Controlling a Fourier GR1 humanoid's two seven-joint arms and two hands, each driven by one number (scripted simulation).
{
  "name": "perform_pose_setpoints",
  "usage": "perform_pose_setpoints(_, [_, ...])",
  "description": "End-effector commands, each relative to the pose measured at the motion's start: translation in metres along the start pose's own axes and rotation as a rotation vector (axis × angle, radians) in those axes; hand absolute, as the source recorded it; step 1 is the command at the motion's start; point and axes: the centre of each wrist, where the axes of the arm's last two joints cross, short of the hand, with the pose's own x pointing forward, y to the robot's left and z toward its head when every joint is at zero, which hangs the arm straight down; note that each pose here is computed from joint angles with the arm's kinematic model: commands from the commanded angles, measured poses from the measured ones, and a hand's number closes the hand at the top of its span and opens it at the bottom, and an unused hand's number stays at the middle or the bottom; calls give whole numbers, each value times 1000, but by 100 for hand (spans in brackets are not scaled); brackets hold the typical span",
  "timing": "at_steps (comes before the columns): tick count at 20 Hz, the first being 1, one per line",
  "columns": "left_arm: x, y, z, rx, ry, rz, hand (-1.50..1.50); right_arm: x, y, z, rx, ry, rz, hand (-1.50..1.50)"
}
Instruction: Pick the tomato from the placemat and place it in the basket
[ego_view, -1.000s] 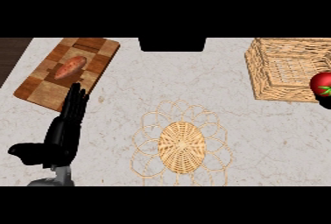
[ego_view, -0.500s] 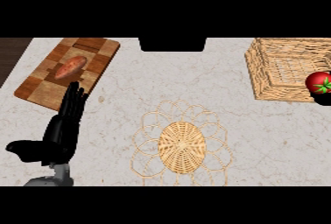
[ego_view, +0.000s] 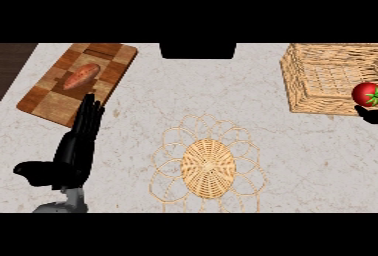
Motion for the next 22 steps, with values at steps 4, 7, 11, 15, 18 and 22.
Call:
perform_pose_setpoints(4, [-5, -15, 6, -21, -2, 5, 0, -20, 11, 3, 3, -26, 0, -150])
perform_pose_setpoints(7, [-8, 2, 3, 2, -1, 1, 0, -24, 12, 7, -21, -65, -78, -150])
perform_pose_setpoints(11, [6, 4, -7, -2, -25, -4, 0, -17, -4, -4, -122, -99, -174, -150])
perform_pose_setpoints(15, [5, 0, 5, 8, 7, 2, 0, -7, -20, -11, -231, -133, -154, -150])
perform_pose_setpoints(18, [15, -1, -11, 19, -11, -2, 0, -13, -44, -10, -288, -111, -179, -150])
perform_pose_setpoints(22, [3, 4, -2, 15, -20, -7, 0, -9, -55, -14, -337, -51, -176, -150])
